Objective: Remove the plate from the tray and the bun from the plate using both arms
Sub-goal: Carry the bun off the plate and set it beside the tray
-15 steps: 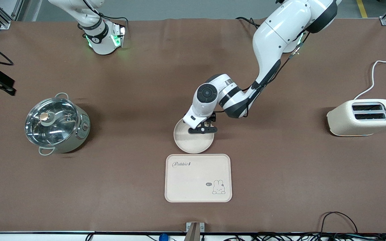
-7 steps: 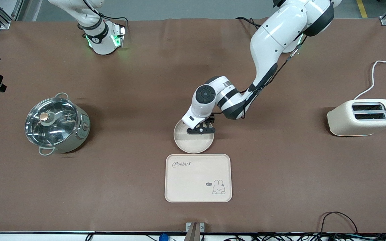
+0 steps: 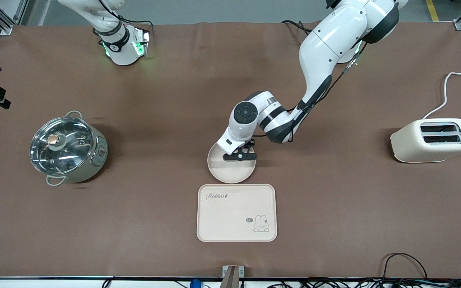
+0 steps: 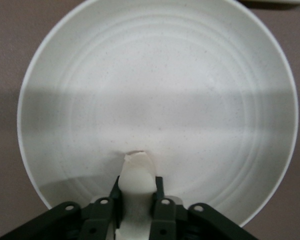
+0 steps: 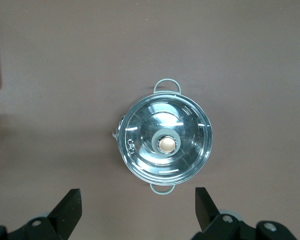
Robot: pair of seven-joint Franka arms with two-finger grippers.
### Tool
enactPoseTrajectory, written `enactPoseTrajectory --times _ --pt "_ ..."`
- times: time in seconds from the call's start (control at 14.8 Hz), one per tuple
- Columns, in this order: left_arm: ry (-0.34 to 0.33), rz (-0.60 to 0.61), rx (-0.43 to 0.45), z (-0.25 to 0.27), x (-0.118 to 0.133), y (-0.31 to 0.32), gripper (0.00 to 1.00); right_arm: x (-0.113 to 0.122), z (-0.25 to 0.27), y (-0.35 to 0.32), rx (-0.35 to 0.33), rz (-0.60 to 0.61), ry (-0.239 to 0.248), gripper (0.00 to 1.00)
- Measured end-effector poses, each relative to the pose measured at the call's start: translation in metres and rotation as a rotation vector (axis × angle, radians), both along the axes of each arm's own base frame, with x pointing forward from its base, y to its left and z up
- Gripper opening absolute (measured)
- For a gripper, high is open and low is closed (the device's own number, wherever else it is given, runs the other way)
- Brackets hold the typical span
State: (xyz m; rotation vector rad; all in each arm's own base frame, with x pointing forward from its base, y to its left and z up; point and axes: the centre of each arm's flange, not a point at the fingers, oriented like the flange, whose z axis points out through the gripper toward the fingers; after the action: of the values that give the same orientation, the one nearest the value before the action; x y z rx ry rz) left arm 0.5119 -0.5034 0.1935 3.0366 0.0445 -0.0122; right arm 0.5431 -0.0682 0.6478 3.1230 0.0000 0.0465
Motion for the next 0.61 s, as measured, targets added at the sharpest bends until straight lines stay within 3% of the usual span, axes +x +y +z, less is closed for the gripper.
enactPoseTrajectory --times 0.2,0.4,0.61 --pt "-0.006 0.007 0.052 0.045 0.039 0.039 0.13 0.000 0.000 0.001 0.000 0.005 0.001 1.00" --pt "0.041 -0.052 0.092 0.120 0.085 0.124 0.13 0.000 0.000 0.003 0.000 0.008 0.001 1.00" --pt "0.097 -0.094 0.075 0.139 0.118 0.226 0.13 0.000 0.000 0.003 0.000 0.010 0.001 1.00"
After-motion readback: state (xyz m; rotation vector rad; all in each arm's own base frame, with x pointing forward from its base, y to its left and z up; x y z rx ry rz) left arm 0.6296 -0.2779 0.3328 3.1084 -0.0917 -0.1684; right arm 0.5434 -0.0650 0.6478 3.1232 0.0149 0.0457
